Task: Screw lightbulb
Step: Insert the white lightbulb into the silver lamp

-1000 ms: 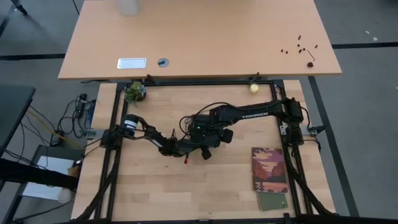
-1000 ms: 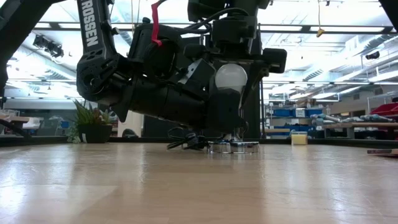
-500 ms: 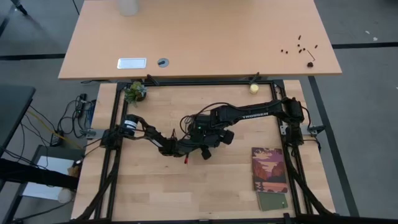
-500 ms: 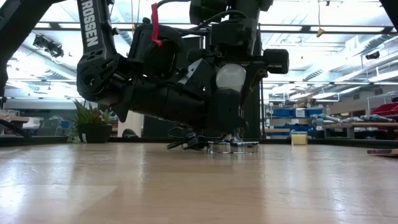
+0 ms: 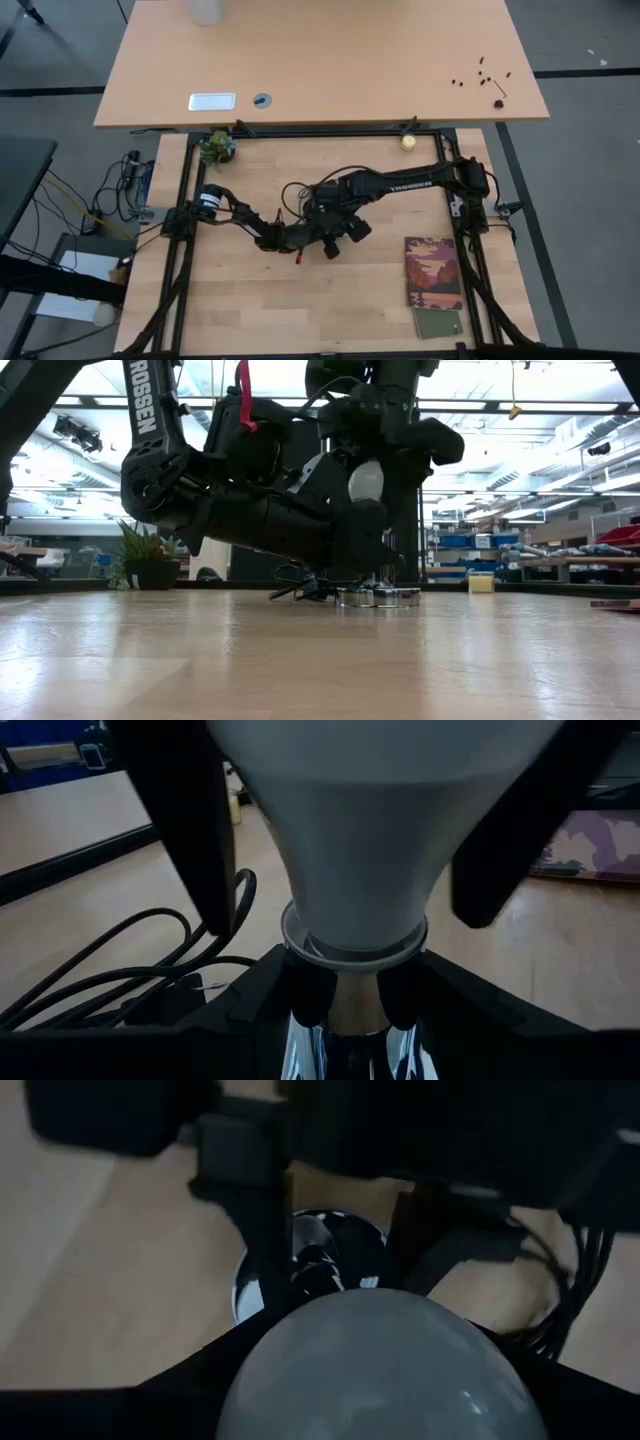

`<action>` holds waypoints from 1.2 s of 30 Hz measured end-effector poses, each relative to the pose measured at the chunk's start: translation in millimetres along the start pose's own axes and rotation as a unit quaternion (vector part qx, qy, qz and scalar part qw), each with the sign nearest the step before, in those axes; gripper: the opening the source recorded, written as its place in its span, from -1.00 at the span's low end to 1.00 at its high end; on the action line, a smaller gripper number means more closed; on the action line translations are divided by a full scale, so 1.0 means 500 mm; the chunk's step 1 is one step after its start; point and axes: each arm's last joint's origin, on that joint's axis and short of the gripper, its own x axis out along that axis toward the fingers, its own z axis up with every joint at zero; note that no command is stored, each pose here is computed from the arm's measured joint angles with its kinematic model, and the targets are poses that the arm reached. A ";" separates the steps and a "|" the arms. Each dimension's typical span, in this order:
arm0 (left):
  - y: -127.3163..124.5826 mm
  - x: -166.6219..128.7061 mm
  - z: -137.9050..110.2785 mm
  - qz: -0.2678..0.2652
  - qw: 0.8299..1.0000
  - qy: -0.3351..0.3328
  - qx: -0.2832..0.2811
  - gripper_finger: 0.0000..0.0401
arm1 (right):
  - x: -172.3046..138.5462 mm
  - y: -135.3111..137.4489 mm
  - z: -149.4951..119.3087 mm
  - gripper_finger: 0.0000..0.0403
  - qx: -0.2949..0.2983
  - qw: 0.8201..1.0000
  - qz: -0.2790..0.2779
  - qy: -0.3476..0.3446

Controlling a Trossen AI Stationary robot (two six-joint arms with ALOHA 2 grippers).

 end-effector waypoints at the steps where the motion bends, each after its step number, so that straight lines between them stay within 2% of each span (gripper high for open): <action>1: 0.000 0.000 0.000 0.000 1.000 0.000 -0.001 -0.08 | 0.000 0.003 0.002 0.32 0.024 1.000 0.001 0.000; 7: 0.001 0.000 0.002 0.003 1.000 -0.004 -0.011 -0.08 | 0.001 0.016 0.009 0.30 0.158 0.988 0.002 0.003; 15: 0.001 0.000 0.001 0.001 1.000 -0.004 -0.011 -0.08 | 0.002 0.015 0.007 0.33 0.324 0.946 -0.012 0.010; 21: 0.001 0.000 0.001 0.001 1.000 -0.004 -0.011 -0.08 | 0.001 0.013 0.003 0.32 0.414 0.910 -0.012 0.015; 27: 0.001 0.000 0.002 0.001 1.000 -0.004 -0.011 -0.08 | 0.001 0.008 0.000 0.29 0.478 0.878 -0.014 0.013; 33: 0.001 0.001 0.002 0.002 1.000 -0.005 -0.012 -0.08 | 0.001 0.003 -0.009 0.35 0.559 0.829 -0.008 0.025; 36: 0.002 0.001 0.002 0.003 1.000 -0.005 -0.013 -0.08 | 0.001 0.004 -0.010 0.32 0.575 0.817 -0.011 0.029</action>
